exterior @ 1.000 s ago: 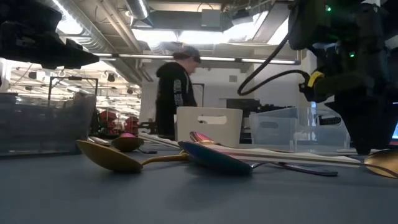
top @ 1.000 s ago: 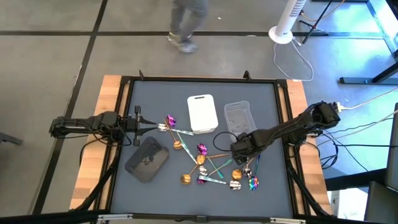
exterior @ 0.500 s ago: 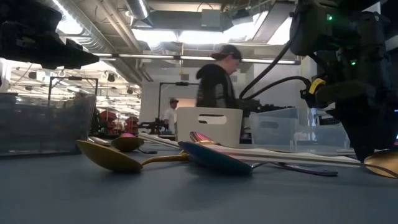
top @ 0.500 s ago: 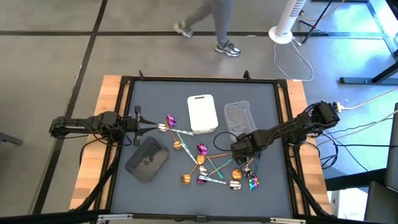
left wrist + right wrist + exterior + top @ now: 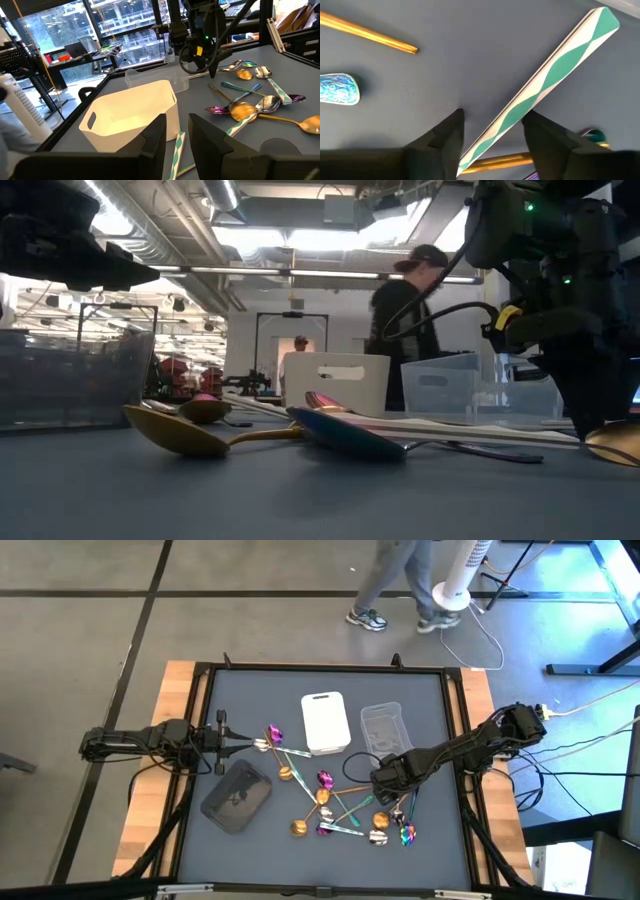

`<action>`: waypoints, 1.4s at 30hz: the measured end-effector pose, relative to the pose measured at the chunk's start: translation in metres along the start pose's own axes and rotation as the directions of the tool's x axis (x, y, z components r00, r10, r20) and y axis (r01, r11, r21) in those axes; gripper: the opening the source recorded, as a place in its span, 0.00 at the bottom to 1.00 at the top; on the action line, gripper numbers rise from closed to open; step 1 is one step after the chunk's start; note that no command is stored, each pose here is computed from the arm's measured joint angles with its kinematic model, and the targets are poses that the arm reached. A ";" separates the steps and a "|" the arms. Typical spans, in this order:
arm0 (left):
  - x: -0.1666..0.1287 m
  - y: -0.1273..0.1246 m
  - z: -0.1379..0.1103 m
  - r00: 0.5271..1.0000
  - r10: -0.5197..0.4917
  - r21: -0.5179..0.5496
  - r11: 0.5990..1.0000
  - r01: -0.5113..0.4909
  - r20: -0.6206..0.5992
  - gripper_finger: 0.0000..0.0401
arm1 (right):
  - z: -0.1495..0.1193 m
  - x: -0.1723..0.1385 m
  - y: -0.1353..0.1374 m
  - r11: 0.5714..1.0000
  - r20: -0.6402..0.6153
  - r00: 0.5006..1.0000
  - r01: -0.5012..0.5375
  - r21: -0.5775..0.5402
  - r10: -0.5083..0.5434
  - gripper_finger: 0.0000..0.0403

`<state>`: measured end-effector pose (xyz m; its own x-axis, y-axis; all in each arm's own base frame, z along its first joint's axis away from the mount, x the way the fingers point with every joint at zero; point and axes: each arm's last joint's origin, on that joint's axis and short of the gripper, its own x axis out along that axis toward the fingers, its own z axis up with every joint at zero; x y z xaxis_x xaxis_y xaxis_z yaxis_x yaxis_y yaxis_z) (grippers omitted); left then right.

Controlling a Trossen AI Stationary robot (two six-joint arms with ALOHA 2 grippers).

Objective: Sort silverware by color (type)
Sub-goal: Put the green spoon into the transparent bin

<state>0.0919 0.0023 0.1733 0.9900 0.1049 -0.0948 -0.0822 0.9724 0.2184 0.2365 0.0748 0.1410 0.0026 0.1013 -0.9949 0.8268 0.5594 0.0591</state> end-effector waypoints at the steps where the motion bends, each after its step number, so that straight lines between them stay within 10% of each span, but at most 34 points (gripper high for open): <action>1: 0.000 0.000 0.000 1.000 0.000 0.000 1.000 0.000 0.000 0.19 | 0.000 0.000 0.000 1.000 0.000 1.000 0.000 0.000 0.000 0.42; 15: 0.000 0.000 0.000 1.000 0.000 0.000 1.000 0.000 0.000 0.19 | 0.000 0.000 0.000 0.999 -0.001 1.000 0.001 -0.048 -0.001 0.03; 42: -0.005 0.002 0.029 0.944 -0.090 -0.053 0.992 0.112 0.318 0.19 | -0.007 -0.113 0.011 0.925 0.093 0.970 -0.181 -0.335 0.223 0.03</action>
<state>0.0905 -0.0024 0.2018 0.9783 -0.0544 0.1998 0.0233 0.9877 0.1546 0.2410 0.0754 0.2542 0.2394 0.1471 -0.9597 0.5757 0.7744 0.2623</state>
